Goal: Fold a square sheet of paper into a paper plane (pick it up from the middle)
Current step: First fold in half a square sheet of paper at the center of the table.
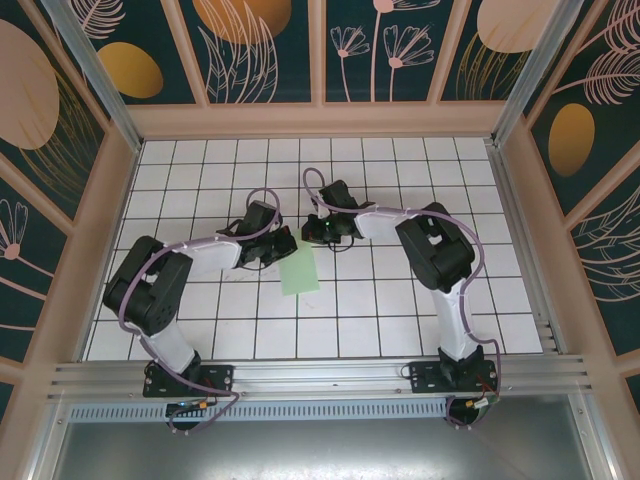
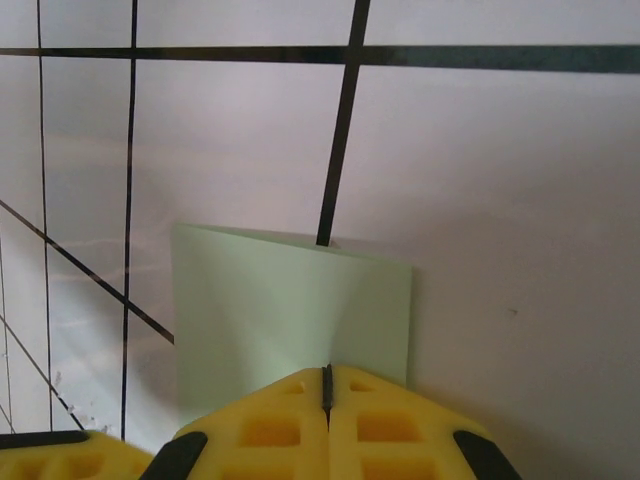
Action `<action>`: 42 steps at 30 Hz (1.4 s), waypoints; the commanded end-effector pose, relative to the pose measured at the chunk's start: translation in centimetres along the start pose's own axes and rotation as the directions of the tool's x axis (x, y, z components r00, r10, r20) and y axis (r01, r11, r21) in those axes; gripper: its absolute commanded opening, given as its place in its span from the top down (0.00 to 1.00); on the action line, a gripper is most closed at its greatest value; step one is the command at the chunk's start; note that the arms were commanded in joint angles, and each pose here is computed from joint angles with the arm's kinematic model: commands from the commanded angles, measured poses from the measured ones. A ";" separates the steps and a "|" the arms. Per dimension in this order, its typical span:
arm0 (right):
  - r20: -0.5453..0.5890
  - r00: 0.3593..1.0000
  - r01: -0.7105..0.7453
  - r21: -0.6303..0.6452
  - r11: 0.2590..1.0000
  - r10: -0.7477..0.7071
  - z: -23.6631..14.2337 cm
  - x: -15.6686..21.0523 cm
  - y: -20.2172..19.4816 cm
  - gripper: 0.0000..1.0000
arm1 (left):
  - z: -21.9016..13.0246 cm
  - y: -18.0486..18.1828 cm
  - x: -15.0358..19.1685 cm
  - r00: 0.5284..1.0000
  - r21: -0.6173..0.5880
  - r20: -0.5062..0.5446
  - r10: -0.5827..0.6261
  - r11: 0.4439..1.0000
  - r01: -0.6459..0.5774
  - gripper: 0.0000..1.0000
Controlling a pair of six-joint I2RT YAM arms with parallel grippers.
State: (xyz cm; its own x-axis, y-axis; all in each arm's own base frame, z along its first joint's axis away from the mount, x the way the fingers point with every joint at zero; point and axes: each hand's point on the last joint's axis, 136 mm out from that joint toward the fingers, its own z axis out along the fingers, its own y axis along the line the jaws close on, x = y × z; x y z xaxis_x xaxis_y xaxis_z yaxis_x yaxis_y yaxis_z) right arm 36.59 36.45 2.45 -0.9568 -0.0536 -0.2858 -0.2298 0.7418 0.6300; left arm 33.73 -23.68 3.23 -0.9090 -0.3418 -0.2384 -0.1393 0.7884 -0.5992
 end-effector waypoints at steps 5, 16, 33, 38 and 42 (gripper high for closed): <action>-0.006 1.000 -0.007 0.004 1.000 0.007 0.5 -0.6 -1.1 1.00 | 1.4 2.7 2.0 0.997 -0.079 -0.065 -0.035 0.996 0.030 1.00; 0.038 0.998 -0.048 0.025 0.999 0.047 1.3 -2.7 -1.8 1.00 | 1.7 6.7 4.8 0.988 -0.204 -0.145 -0.056 0.979 0.026 1.00; 0.154 0.985 -0.067 -0.050 0.996 0.074 -1.4 -7.8 0.2 1.00 | 1.5 8.9 6.0 0.986 -0.261 -0.159 -0.055 0.965 0.012 1.00; 0.107 0.994 0.003 -0.114 0.993 0.009 -1.6 -5.3 3.3 1.00 | 1.6 8.4 5.4 0.988 -0.254 -0.153 -0.021 0.967 -0.019 1.00; 0.087 0.996 0.020 -0.110 0.994 -0.010 -0.9 -4.4 4.0 1.00 | 1.4 8.2 5.1 0.989 -0.254 -0.150 0.000 0.967 -0.039 1.00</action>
State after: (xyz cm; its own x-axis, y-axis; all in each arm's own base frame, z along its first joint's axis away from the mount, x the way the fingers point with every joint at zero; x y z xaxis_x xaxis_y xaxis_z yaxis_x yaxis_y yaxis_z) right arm 40.30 37.87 4.26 -0.9528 0.0288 -0.3022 -0.1959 0.7020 0.6847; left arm 33.09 -23.26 1.13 -0.9199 -0.3062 -0.2452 -0.1179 0.8120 -0.5716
